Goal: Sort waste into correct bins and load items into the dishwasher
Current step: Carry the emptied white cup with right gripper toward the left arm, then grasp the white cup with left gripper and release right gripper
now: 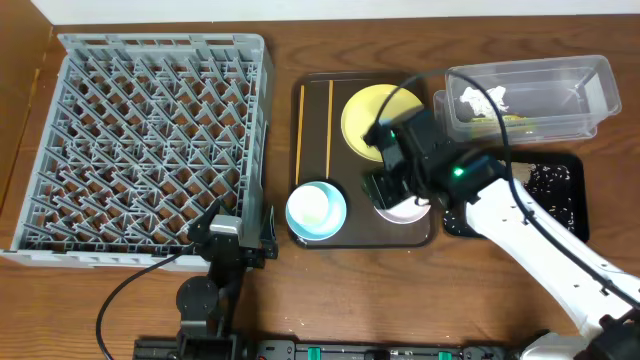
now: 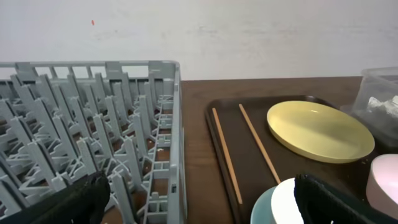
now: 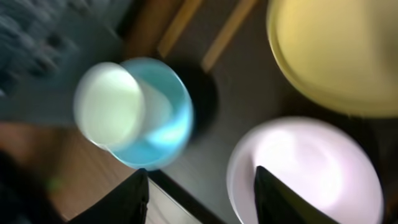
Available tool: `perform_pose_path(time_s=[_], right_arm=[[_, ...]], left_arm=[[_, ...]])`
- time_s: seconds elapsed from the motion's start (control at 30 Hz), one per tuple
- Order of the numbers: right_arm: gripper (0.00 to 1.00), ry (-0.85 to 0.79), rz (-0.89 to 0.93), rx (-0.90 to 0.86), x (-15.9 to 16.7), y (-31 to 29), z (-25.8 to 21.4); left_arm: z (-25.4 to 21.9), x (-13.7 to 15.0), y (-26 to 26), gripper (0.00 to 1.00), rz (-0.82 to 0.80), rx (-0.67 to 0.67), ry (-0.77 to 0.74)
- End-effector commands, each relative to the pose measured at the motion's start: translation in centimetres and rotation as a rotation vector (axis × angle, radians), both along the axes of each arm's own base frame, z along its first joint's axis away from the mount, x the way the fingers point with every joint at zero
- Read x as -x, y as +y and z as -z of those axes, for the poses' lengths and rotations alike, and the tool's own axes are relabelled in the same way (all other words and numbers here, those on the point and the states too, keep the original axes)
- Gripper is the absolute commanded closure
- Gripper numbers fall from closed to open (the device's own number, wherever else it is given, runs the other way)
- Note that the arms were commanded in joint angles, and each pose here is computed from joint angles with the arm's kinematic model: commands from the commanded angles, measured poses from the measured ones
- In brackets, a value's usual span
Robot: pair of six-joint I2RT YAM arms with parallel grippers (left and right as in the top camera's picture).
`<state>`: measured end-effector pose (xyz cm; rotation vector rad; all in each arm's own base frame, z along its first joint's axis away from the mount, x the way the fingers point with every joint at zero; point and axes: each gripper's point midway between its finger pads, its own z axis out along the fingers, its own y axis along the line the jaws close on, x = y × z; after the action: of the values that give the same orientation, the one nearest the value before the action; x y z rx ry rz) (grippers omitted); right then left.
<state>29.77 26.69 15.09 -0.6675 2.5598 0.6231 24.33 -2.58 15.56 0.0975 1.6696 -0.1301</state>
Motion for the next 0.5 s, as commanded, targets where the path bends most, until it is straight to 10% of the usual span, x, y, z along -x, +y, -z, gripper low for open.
perform_pose_path(time_s=[0.0, 0.47], right_arm=[[0.49, 0.005, -0.023, -0.117, 0.4, 2.9, -2.2], [0.6, 0.148, -0.115, -0.029, 2.3, 9.1, 7.7]], left_arm=[[1.5, 0.2, -0.8, 0.05, 0.048, 0.024, 0.045], [-0.2, 1.1, -3.2, 0.05, 0.144, 0.366, 0.152]])
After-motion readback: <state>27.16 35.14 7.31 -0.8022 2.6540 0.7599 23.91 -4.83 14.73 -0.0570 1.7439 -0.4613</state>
